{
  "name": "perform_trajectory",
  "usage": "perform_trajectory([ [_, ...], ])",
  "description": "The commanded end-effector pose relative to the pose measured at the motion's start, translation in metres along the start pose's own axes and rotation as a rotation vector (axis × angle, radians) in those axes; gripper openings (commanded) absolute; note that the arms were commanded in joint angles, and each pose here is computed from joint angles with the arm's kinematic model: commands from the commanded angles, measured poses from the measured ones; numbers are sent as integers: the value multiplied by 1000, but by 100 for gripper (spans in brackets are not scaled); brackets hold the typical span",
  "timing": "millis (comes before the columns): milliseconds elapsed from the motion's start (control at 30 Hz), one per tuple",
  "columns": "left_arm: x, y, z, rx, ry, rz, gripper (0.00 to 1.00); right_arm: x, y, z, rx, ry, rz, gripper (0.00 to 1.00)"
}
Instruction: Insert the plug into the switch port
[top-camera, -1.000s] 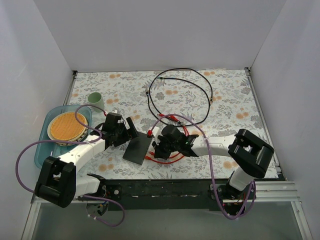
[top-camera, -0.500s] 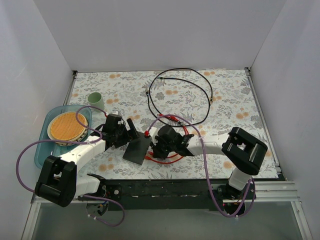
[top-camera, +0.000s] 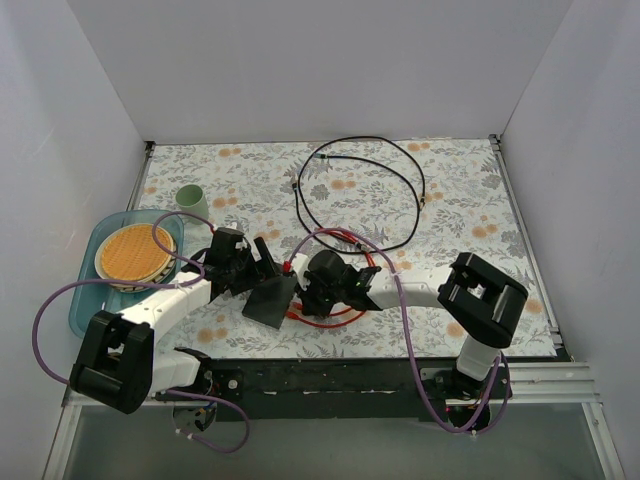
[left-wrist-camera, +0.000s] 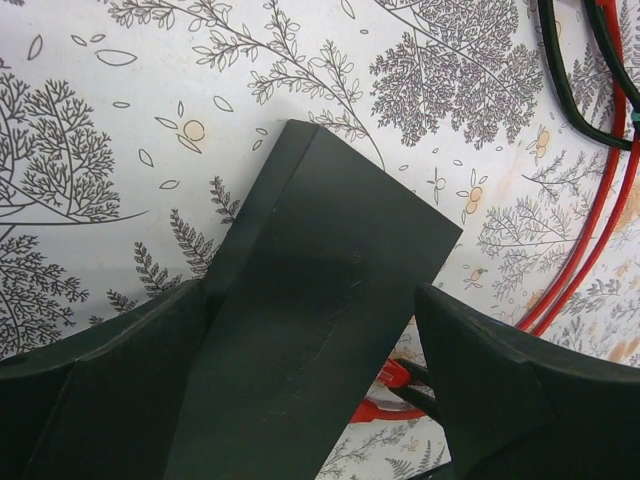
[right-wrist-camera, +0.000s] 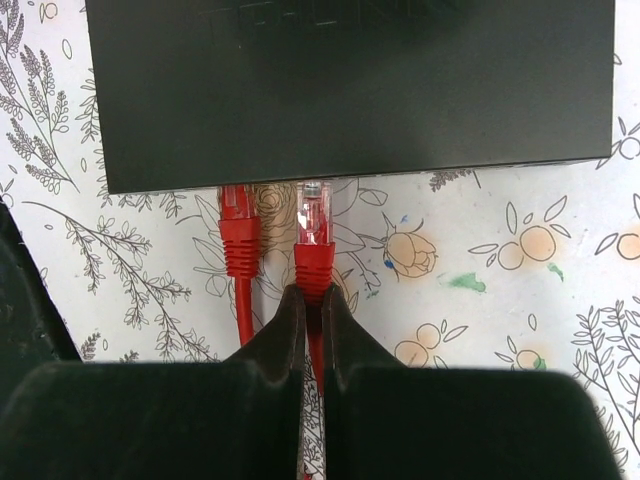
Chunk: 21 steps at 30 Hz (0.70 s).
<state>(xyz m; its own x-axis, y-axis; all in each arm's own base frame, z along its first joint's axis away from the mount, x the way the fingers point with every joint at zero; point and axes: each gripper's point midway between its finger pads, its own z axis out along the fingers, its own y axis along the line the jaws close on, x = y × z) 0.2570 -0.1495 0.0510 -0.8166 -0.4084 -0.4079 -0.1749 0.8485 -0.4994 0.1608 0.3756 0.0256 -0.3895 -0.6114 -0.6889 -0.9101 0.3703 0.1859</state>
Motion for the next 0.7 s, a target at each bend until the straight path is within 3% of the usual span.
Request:
perform_trajectory([
  [0,2,0,1,13,14,-5,84,12,1,7,19,75,-2,1],
  [667,6,-1,2,22,31,-10,83,19,-2,8,48,151,-10,1],
])
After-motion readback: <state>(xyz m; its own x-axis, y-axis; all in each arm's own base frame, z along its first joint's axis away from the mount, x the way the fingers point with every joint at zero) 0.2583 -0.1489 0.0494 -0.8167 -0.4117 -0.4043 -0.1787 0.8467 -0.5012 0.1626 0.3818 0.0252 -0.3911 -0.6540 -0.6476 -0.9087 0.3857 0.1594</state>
